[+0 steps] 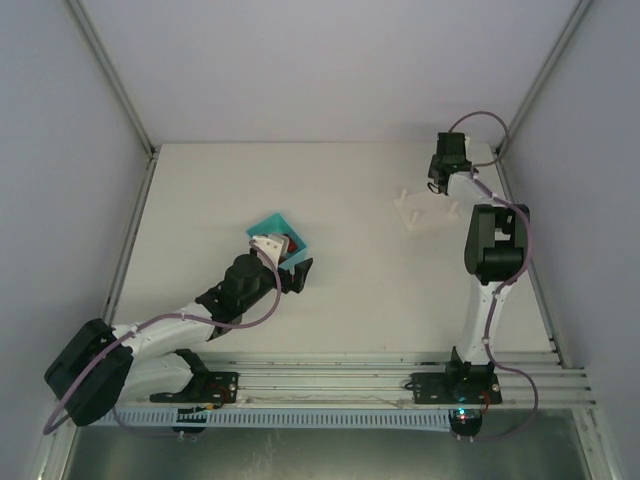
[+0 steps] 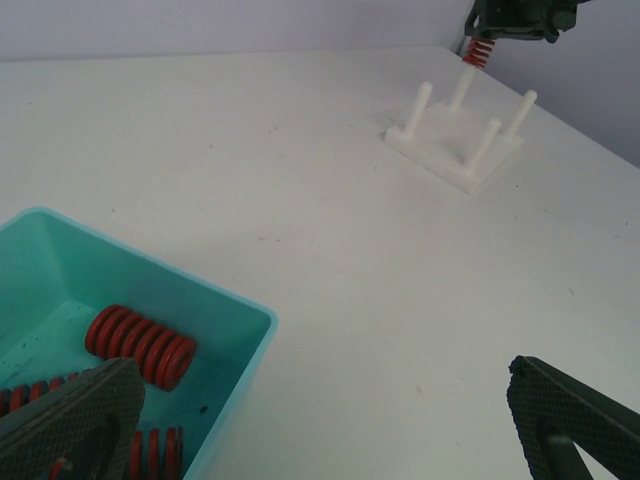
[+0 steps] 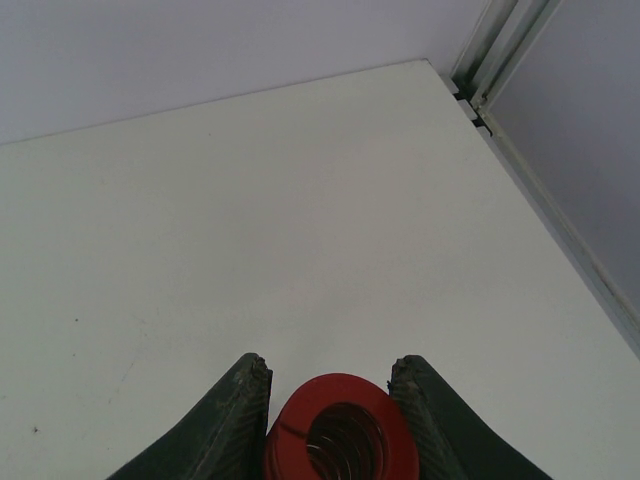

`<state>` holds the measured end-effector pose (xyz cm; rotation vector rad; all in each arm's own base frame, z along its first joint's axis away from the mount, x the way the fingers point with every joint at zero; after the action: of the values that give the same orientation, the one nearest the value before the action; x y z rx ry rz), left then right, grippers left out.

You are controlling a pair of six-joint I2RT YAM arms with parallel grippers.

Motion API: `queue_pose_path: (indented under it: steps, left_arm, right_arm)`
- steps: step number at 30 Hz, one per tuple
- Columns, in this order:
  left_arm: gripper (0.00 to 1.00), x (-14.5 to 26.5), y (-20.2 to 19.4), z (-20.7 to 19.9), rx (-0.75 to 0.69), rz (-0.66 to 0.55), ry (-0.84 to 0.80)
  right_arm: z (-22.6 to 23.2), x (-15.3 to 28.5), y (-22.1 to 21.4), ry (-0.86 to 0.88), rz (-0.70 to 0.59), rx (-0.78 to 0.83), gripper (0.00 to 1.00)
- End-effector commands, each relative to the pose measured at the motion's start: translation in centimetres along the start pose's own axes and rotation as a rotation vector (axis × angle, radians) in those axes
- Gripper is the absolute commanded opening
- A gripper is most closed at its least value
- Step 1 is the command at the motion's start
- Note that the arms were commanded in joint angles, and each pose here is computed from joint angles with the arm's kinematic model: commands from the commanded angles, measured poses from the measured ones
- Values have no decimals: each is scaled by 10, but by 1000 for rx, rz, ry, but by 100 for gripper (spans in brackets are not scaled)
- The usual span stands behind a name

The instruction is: Install the large spring

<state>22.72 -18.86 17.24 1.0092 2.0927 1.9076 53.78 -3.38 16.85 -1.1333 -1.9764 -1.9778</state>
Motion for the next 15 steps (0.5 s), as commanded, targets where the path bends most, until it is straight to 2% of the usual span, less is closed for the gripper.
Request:
queue_pose_path:
  steps: [1, 15]
  left_arm:
    - [99, -2, 14, -5, 10, -40, -19]
    - [99, -2, 14, -4, 9, -39, -16]
  right_arm:
    - [8, 0, 5, 7, -14, 24, 0]
    - [9, 10, -1, -14, -53, 38, 0]
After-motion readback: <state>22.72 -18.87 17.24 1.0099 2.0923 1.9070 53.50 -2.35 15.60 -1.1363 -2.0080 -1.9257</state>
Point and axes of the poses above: each gripper's point midway between its finger pads, its own x axis back along the fingers, its own z axis along the line the jaws close on, y = z × x, the point moved 7 cm from there along x, back along the fingers
